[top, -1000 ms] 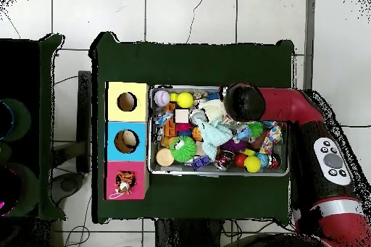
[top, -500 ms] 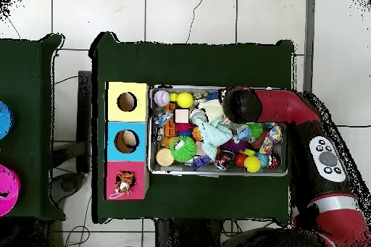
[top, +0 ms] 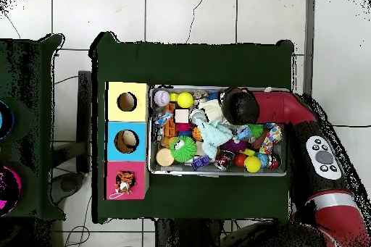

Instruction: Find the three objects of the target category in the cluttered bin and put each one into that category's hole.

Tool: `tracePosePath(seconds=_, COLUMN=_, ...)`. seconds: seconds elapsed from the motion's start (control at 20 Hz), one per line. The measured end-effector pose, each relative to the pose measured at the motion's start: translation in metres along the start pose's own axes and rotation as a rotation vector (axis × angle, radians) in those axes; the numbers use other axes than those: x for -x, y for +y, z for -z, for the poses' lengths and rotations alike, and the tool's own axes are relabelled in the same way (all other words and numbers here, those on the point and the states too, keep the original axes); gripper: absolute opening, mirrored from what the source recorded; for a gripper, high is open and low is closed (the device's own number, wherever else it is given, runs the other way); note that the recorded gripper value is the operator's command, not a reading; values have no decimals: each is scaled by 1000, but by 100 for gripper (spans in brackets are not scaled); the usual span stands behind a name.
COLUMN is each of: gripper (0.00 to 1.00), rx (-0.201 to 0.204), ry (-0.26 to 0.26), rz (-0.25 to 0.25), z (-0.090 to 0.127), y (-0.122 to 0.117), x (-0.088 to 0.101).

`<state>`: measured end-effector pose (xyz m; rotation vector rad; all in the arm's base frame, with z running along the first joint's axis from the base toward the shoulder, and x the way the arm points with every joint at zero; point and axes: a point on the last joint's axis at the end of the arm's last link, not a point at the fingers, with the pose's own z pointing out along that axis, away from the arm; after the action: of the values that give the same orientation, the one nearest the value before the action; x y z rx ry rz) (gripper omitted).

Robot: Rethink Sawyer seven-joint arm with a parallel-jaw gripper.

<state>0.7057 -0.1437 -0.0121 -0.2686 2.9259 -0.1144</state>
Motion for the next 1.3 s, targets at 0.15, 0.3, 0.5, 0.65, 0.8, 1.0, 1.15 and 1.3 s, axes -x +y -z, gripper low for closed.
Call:
tracePosePath(seconds=0.15, gripper=100, rx=-6, ry=-7, rz=20, z=-11, y=3, x=-5)
tracePosePath(seconds=0.3, gripper=100, rx=-21, ry=-11, rz=49, z=-17, y=4, x=-8)
tracePosePath(seconds=0.5, gripper=100, rx=-40, ry=-10, rz=84, z=-18, y=6, x=-9)
tracePosePath(seconds=0.65, gripper=100, rx=-50, ry=-7, rz=97, z=-19, y=7, x=-10)
tracePosePath(seconds=0.8, gripper=100, rx=-73, ry=-1, rz=130, z=-20, y=10, x=-10)
tracePosePath(seconds=1.0, gripper=0, rx=-126, ry=1, rz=185, z=-22, y=5, x=-9)
tracePosePath(seconds=1.15, gripper=0, rx=-132, ry=2, rz=198, z=-23, y=6, x=-10)
tracePosePath(seconds=1.3, gripper=0, rx=-140, ry=3, rz=213, z=-23, y=7, x=-10)
